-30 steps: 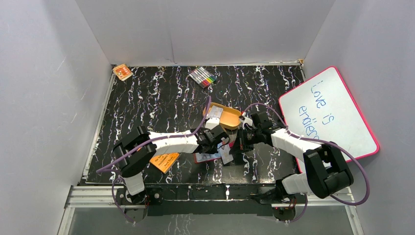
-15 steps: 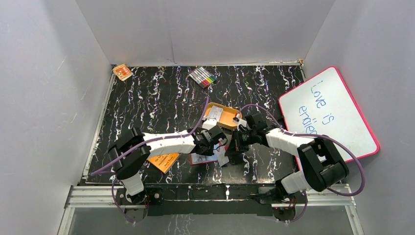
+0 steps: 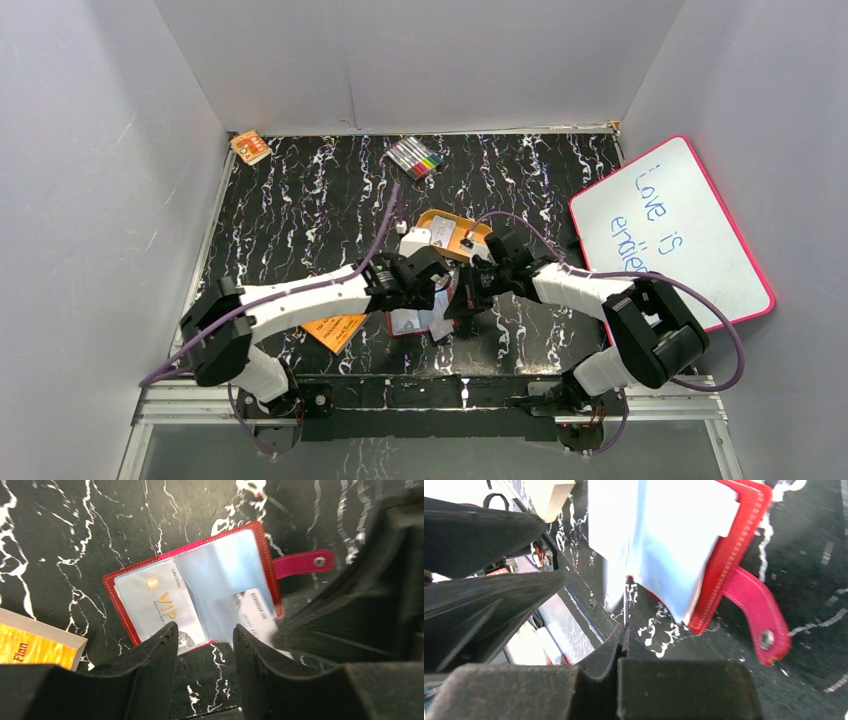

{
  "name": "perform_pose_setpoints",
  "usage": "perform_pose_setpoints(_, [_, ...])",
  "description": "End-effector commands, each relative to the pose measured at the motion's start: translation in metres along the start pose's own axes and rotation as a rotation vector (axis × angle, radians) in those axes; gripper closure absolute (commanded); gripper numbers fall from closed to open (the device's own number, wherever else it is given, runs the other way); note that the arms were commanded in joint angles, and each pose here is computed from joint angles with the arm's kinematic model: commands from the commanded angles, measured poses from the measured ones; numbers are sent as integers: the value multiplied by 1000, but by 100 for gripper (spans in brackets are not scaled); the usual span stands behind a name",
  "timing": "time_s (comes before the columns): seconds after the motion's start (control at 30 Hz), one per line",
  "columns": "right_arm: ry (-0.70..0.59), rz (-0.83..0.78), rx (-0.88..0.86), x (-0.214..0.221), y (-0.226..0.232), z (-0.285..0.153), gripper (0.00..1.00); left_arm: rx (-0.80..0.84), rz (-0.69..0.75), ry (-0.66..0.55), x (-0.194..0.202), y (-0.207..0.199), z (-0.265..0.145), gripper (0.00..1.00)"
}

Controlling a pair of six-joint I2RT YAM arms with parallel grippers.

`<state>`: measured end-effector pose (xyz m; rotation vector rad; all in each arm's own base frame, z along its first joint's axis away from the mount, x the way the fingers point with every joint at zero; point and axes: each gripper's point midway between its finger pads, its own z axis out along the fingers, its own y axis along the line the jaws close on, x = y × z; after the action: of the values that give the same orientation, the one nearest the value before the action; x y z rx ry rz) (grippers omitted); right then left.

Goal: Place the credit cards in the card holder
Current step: Insert the credit card into the card holder.

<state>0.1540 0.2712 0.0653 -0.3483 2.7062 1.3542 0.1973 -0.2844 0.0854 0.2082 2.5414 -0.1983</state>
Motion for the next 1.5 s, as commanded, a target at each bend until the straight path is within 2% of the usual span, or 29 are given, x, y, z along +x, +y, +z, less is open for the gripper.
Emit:
perform_pose_setpoints(0.0, [-23,-68,-58,-17,32,6,100,-1,-61,-91,-18,15,-29,56])
perform_pose_setpoints(0.5, [29,-65,-47,-15,34,43,100,-85,-76,-63,5,37,-12,54])
perform_pose_setpoints(0.7, [50,-60,-53,-11,34,49,100,-79,-103,-41,5,36,3,58])
perform_pose_setpoints(0.87, [35,-76,-59,-10,41,40,100,-34,-162,-13,2,36,18,68])
perform_pose_setpoints(0.97, [38,-76,-56,-8,41,39,100,-3,-216,29,4,39,30,77])
perform_pose_setpoints(1.17, [37,-74,-57,-4,43,33,100,-54,-219,84,18,56,48,91])
perform_pose_setpoints(1.33, [-15,-85,-9,-5,44,16,100,-108,-212,122,34,70,56,98])
perform_pose_setpoints(1.47, [-119,-69,8,-18,40,-1,100,-127,-214,130,42,78,56,100])
